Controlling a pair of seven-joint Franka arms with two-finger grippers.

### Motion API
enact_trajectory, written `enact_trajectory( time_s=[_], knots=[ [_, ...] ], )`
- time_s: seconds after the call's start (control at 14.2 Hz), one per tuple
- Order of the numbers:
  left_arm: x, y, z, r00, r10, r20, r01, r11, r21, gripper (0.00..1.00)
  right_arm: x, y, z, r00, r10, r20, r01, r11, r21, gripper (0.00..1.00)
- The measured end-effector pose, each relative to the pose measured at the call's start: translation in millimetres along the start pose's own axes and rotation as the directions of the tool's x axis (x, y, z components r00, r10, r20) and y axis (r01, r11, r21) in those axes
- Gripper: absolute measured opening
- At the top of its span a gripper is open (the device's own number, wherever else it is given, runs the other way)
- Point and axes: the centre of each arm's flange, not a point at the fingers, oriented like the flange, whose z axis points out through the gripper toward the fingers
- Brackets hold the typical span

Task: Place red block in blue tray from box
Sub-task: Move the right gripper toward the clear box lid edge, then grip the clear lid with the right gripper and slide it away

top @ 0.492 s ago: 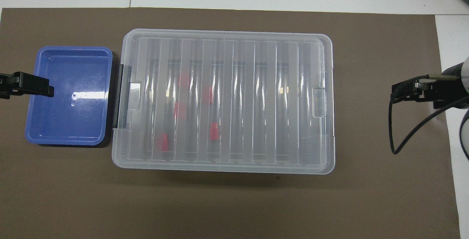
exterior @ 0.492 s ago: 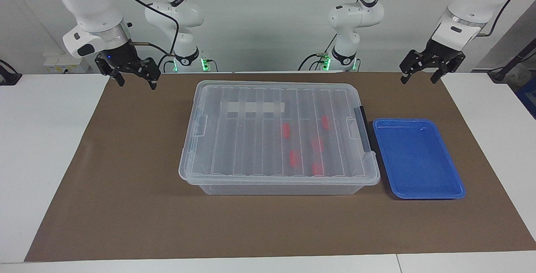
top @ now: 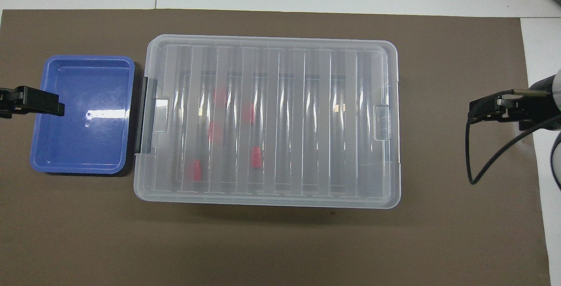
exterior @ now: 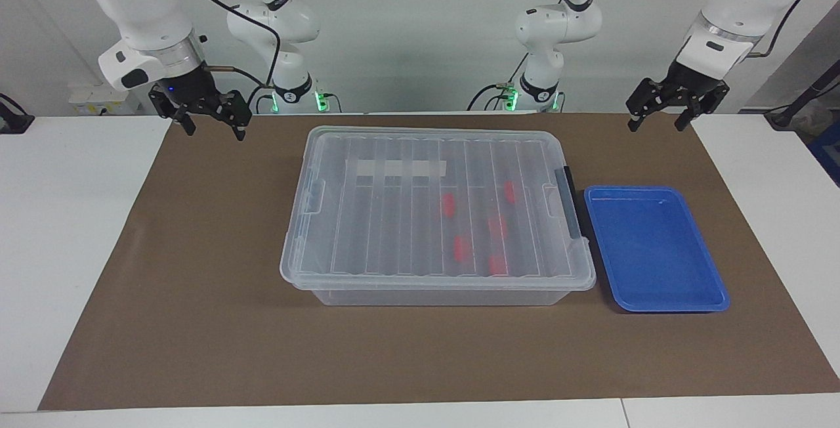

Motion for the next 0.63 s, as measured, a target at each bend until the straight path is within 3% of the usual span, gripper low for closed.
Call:
enact_trajectory(
  time_s=[0.63],
  knots=[
    [0,0,0,1.0,0.0,0.0,0.0,1.0,0.0,1.0,3,-85,61,0.995,-0.002,-0.1,0.005,0.999,0.035,1.0]
  ],
)
